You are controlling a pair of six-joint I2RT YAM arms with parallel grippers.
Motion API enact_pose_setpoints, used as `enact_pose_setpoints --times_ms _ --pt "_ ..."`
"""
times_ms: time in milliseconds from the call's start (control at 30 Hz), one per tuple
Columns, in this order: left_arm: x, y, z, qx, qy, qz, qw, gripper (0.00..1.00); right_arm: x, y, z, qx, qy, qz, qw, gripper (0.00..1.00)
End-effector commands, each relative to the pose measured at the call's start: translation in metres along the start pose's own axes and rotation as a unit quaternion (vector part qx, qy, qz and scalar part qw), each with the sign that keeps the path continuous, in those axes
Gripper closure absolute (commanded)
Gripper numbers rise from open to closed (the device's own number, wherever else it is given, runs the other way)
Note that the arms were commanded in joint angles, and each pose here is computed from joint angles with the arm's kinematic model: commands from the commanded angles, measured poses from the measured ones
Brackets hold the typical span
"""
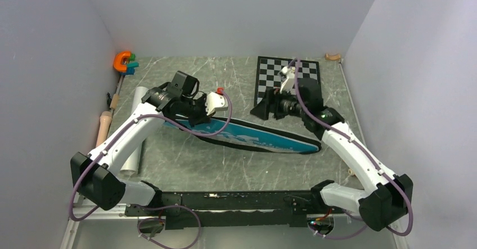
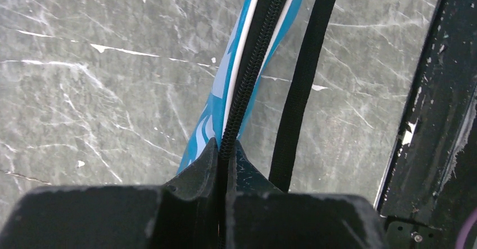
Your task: Pack up the badminton gear
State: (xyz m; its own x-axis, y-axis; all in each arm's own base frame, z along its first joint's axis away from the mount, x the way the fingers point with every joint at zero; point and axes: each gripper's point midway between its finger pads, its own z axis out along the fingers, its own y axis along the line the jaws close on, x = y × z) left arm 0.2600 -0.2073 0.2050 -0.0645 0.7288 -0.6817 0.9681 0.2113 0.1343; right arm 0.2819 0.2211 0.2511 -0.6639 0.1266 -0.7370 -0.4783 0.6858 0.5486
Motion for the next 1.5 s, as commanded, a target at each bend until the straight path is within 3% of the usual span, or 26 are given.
enact_pose_setpoints --times_ms 0,67,200,600,767,967,1200,1367,1467 --pt "-0.032 -0.006 -0.01 0.017 -0.064 0.031 0.997 1.0 0.015 0.039 0.003 -0.08 -0.014 -0.096 0.992 0.1" --pt "-0.03 -0.013 -0.009 0.033 -0.066 0.03 0.997 1.0 0.029 0.044 0.012 -0.083 -0.001 -0.116 0.99 0.05" --pt "-0.03 -0.025 -0.01 0.057 -0.071 0.024 0.996 1.0 0.05 0.046 0.031 -0.084 0.031 -0.133 0.987 0.04" --pt "-0.036 -0.053 -0.026 0.105 -0.082 -0.024 0.991 1.0 0.105 0.055 0.063 -0.147 0.098 -0.115 0.977 0.18" --pt "-0.03 -0.068 -0.032 0.123 -0.084 -0.025 0.989 1.0 0.122 0.051 0.071 -0.157 0.121 -0.094 0.976 0.28" --pt "-0.038 -0.067 -0.033 0.133 -0.094 -0.021 0.986 0.99 0.133 0.049 0.083 -0.175 0.15 -0.054 0.972 0.61" --pt "-0.018 -0.029 0.011 0.098 -0.041 -0.038 0.994 0.86 0.139 0.003 0.111 -0.101 0.183 -0.011 0.978 0.72" --pt "-0.01 0.003 0.037 0.043 -0.029 -0.042 0.998 0.58 0.135 -0.04 0.111 -0.006 0.184 -0.035 0.982 0.74" --pt "-0.014 0.016 0.039 0.02 -0.034 -0.034 0.999 0.48 0.132 -0.05 0.107 0.017 0.18 -0.055 0.982 0.73"
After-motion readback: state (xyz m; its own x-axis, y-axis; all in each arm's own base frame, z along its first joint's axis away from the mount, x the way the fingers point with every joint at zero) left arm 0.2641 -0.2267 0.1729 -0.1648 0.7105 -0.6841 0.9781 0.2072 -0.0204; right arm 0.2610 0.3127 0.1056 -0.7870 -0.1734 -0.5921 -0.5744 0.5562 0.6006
